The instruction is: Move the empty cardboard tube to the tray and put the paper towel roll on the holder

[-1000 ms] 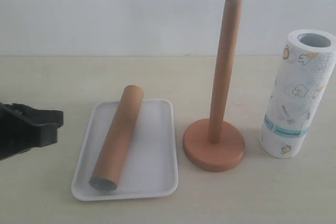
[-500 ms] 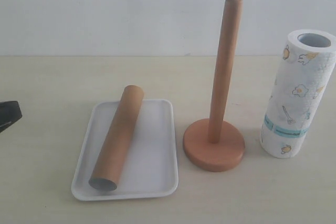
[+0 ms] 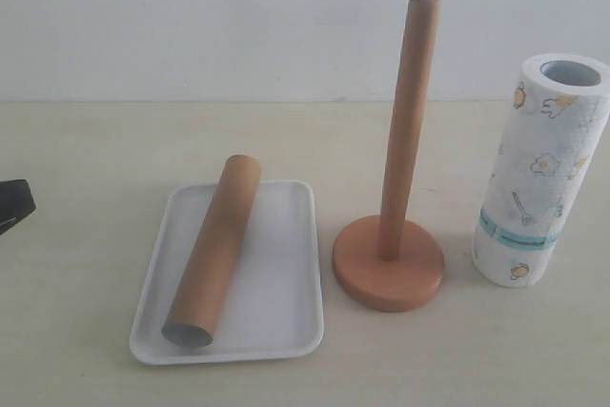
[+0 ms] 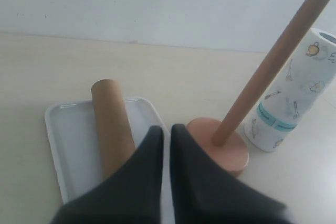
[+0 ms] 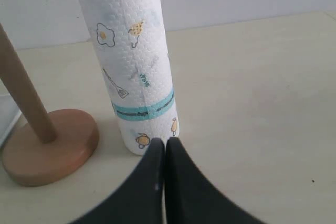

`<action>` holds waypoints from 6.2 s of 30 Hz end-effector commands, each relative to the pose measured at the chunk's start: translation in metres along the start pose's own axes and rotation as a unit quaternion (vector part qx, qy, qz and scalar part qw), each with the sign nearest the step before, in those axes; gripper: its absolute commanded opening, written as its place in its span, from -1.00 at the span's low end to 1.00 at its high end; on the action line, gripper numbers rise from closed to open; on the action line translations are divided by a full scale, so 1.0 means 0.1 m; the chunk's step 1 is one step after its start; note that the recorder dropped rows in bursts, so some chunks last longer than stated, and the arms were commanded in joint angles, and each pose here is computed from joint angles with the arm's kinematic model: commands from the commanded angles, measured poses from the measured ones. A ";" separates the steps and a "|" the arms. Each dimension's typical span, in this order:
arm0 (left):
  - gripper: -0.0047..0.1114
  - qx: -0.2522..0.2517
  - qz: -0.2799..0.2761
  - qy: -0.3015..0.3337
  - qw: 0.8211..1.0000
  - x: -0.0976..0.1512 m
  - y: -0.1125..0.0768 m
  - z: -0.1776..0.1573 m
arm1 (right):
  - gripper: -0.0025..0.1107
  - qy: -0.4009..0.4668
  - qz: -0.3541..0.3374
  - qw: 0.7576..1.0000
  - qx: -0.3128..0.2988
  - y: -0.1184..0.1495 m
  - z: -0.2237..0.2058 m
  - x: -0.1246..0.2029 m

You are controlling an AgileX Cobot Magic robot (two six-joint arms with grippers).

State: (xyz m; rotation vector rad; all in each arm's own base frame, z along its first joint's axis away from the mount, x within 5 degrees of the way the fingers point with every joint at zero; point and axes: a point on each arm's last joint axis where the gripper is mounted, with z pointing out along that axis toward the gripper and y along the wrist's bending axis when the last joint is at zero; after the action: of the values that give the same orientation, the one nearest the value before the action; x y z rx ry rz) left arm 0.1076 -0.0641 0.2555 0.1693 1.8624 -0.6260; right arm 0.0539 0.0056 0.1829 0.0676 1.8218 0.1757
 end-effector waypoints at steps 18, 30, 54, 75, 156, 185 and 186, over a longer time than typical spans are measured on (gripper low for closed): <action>-0.85 0.034 0.054 -0.106 0.992 0.04 0.01 -0.62 | -0.96 -0.006 -0.001 1.000 0.001 0.00 0.00 -0.01; -0.85 0.016 0.094 -0.128 0.987 0.41 0.17 -0.65 | -0.96 -0.006 -0.001 1.000 0.001 0.00 0.00 -0.01; -0.85 -0.088 0.031 -0.050 0.994 0.76 0.40 -0.52 | -0.96 -0.006 -0.001 1.000 0.001 0.00 0.00 -0.01; -0.85 -0.155 0.100 -0.059 0.981 0.73 0.47 -0.54 | -0.96 -0.006 -0.002 1.000 0.001 0.00 0.00 -0.01; -0.85 -0.213 0.080 -0.049 0.972 0.76 0.54 -0.57 | -0.96 -0.630 0.034 0.774 -0.060 0.10 -0.89 -1.19; -0.85 -0.213 0.080 -0.049 0.972 0.76 0.54 -0.57 | -0.96 0.097 -0.011 0.995 0.013 0.19 1.20 -1.26; -0.85 -0.213 0.080 -0.049 0.972 0.76 0.54 -0.57 | -0.95 0.105 -0.015 0.994 0.003 0.22 1.23 -1.19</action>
State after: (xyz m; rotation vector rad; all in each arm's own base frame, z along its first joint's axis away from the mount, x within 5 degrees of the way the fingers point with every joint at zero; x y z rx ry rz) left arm 0.0536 -0.0040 0.1837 0.0015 1.8242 -0.1189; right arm 0.1998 0.0162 0.2793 0.0503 2.0031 0.1466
